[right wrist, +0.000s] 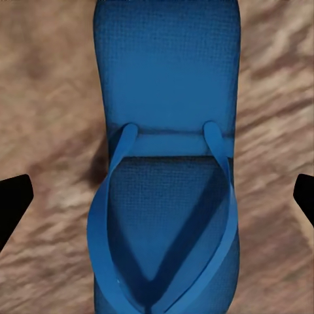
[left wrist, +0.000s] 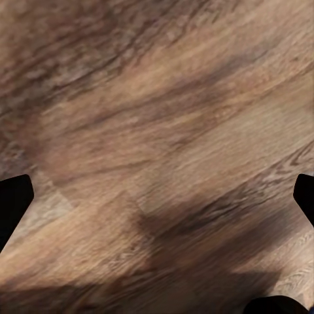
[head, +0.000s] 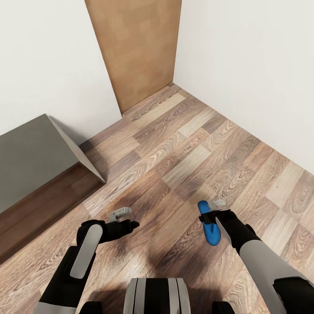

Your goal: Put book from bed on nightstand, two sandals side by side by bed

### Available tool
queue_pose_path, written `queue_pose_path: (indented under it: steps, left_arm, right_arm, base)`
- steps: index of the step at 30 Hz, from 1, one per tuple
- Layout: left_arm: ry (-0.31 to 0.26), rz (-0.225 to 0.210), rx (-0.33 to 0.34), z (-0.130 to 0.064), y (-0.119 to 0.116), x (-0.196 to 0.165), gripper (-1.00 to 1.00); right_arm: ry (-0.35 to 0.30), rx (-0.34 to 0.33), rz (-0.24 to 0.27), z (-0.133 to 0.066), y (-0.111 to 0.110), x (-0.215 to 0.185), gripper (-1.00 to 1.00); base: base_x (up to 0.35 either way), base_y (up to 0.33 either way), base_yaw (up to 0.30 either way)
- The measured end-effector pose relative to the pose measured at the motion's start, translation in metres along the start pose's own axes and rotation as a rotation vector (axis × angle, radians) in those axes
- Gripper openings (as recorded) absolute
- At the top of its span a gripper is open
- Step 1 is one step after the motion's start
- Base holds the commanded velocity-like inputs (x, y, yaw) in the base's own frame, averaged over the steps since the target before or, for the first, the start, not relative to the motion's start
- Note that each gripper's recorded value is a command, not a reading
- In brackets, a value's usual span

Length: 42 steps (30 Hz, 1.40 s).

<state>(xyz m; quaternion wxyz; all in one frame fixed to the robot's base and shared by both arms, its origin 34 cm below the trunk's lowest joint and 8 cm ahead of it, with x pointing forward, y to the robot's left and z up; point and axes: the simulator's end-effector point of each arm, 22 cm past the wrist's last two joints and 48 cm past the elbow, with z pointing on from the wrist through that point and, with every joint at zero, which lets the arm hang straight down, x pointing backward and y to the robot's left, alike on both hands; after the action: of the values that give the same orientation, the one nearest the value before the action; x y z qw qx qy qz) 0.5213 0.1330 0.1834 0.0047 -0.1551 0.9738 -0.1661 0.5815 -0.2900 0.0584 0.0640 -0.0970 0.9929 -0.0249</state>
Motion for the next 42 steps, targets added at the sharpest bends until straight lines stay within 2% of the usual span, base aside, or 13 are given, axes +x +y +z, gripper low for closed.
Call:
queue_pose_path:
  steps: [22,34,42]
  left_arm:
    - [0.004,-0.001,-0.030,0.003,0.011,0.003,1.00]
    - [0.048,-0.019,-0.039,0.022,0.021,0.016,1.00]
    - [0.049,-0.020,-0.041,0.022,0.022,0.016,1.00]
  right_arm:
    - [-0.002,0.000,0.000,0.000,0.000,0.000,1.00]
    - [0.046,-0.011,-0.001,0.022,0.006,0.024,1.00]
    - [0.046,-0.012,-0.002,0.022,0.007,0.024,1.00]
  base:
    - [0.071,0.000,0.000]
    - [0.013,0.000,0.000]
    - [0.001,0.000,0.000]
